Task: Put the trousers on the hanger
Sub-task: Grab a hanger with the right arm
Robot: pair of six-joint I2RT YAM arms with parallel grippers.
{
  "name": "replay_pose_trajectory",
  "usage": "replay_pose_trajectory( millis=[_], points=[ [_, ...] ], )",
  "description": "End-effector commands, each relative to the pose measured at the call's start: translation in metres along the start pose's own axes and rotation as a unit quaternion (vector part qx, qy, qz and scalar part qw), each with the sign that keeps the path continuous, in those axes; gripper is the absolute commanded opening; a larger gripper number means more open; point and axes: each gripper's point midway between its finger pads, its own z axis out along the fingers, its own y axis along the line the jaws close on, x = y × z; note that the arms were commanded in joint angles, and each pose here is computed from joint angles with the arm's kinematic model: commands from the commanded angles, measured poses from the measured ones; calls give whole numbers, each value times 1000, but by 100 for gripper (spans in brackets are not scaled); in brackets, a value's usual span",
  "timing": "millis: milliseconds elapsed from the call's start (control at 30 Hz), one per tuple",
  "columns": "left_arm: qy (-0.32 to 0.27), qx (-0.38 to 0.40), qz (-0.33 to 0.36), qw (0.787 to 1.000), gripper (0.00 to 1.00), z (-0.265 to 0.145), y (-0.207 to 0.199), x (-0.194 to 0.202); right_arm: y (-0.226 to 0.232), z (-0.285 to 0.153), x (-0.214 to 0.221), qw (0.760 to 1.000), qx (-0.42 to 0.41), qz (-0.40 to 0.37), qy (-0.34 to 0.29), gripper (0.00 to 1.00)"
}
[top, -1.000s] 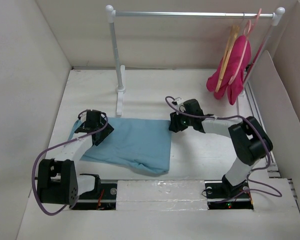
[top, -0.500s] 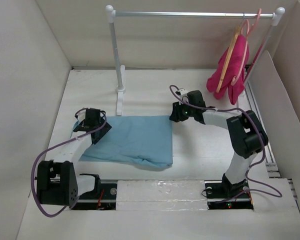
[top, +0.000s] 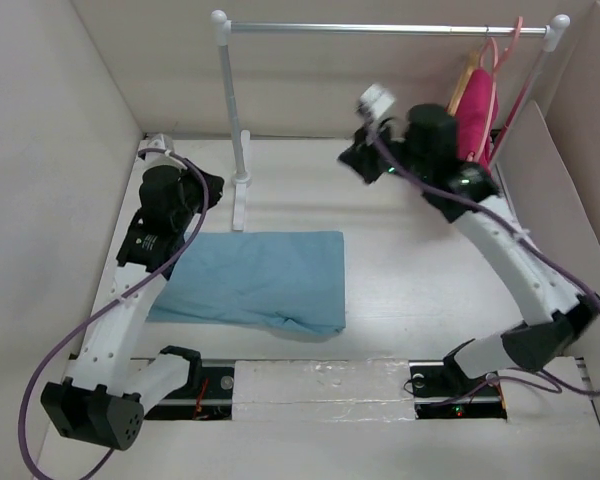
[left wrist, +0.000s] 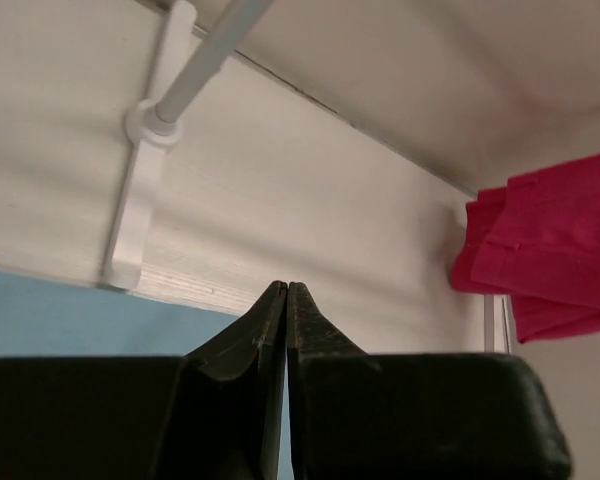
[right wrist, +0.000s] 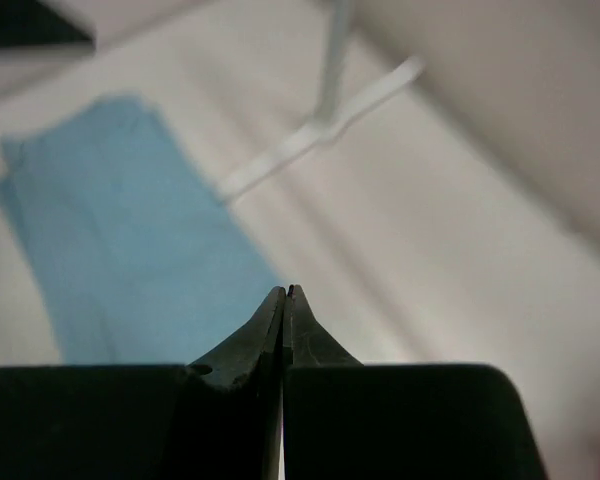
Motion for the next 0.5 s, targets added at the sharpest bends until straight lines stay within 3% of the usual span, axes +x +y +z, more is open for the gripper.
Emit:
replay_pose_trajectory(
  millis=[0, 100, 133, 167, 200, 233, 267, 300, 333, 400, 467],
  points=[
    [43, 57, 27, 997, 0, 15, -14, 21, -73, -85, -57, 986, 154, -2, -61, 0],
    [64, 76, 60, 993, 0, 43, -26, 22, -121, -119, -69, 972, 213, 30, -93, 0],
    [86, 90, 84, 989, 0, 46, -45, 38, -134, -131, -75, 965, 239, 45, -100, 5],
    [57, 44, 135, 988, 0, 59, -43, 35, -155, -141, -69, 957, 268, 55, -93, 12],
    [49, 43, 164, 984, 0, 74, -73, 32, -164, -149, -68, 950, 289, 64, -94, 29],
    [84, 43, 198, 976, 0, 66, -96, 60, -173, -159, -69, 942, 313, 71, -98, 36],
    [72, 30, 206, 975, 0, 67, -107, 56, -185, -171, -68, 935, 330, 78, -107, 43],
    [62, 50, 202, 976, 6, 62, -129, 49, -190, -175, -68, 931, 334, 89, -115, 57],
    [59, 85, 191, 976, 13, 55, -146, 48, -196, -177, -66, 930, 336, 95, -116, 62],
    [53, 120, 162, 978, 33, 35, -154, 42, -218, -171, -49, 928, 338, 118, -101, 69],
    [64, 155, 152, 974, 40, 24, -162, 47, -220, -154, -47, 940, 302, 117, -107, 69]
  ],
)
